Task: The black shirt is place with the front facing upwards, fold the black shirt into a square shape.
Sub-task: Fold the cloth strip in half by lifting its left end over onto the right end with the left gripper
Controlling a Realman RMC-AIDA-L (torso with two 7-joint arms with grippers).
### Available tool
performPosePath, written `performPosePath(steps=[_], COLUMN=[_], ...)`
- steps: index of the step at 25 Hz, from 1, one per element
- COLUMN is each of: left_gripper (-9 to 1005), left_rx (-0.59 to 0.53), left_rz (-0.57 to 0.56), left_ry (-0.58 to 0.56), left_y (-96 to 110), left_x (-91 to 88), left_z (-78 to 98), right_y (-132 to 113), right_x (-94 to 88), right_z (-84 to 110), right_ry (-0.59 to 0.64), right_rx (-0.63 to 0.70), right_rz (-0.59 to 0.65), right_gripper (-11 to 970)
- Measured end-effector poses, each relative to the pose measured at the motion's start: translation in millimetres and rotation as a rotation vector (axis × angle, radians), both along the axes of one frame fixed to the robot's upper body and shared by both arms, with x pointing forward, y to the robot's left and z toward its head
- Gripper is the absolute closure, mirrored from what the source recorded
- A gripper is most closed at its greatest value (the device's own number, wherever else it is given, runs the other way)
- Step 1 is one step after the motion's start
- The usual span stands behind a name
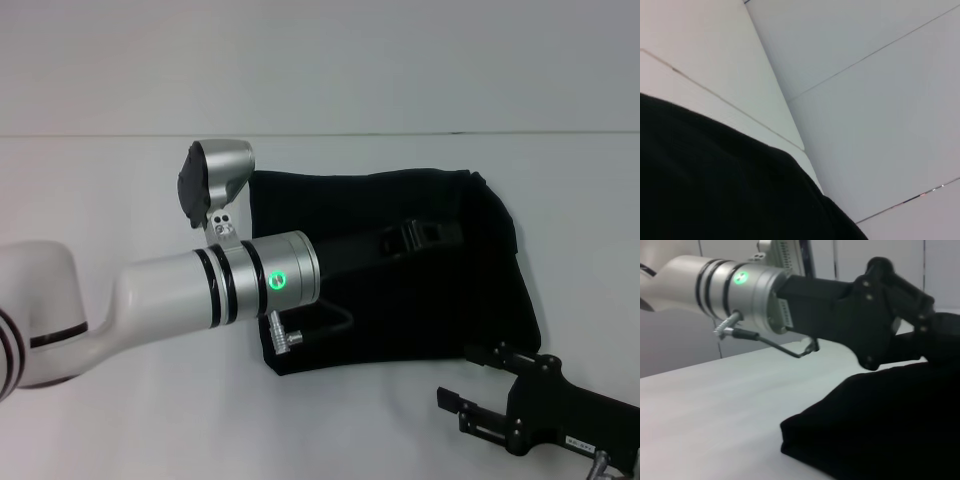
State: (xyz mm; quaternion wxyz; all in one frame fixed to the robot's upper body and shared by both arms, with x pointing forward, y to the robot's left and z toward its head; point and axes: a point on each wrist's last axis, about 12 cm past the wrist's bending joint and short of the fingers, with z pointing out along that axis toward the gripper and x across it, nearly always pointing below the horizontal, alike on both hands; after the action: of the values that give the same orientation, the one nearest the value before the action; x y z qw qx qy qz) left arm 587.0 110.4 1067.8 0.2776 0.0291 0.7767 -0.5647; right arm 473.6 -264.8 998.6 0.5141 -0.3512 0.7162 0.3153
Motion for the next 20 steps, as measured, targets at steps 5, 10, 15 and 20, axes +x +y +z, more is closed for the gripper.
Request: performPosePath(steps=[5, 10, 15, 20], left_gripper=[942, 889, 794, 678], left_rx=[-0.029, -0.086, -0.123, -0.196], left_rz=[0.010, -0.012, -0.027, -0.035], left_ry=[0.021, 0.026, 0.028, -0.030], left_y=[2.7, 4.0, 9.3, 35.6], left_x=[-6.0, -14.2, -20.5, -22.7], left_z=[-4.2, -3.7, -4.0, 7.2], right_y=[-4.3, -8.6, -13.8, -25.6], right_x=[0.9, 0.6, -3.6, -21.1], right_z=[0.0, -0.9, -3.1, -5.1], right_ry=[-0.003, -0.002, 0.005, 0.010], right_rx=[-0.001, -0.007, -0.009, 0.004], right_rz=[-0.031, -0.057, -0.081, -0.096], right_gripper=[230, 230, 230, 229])
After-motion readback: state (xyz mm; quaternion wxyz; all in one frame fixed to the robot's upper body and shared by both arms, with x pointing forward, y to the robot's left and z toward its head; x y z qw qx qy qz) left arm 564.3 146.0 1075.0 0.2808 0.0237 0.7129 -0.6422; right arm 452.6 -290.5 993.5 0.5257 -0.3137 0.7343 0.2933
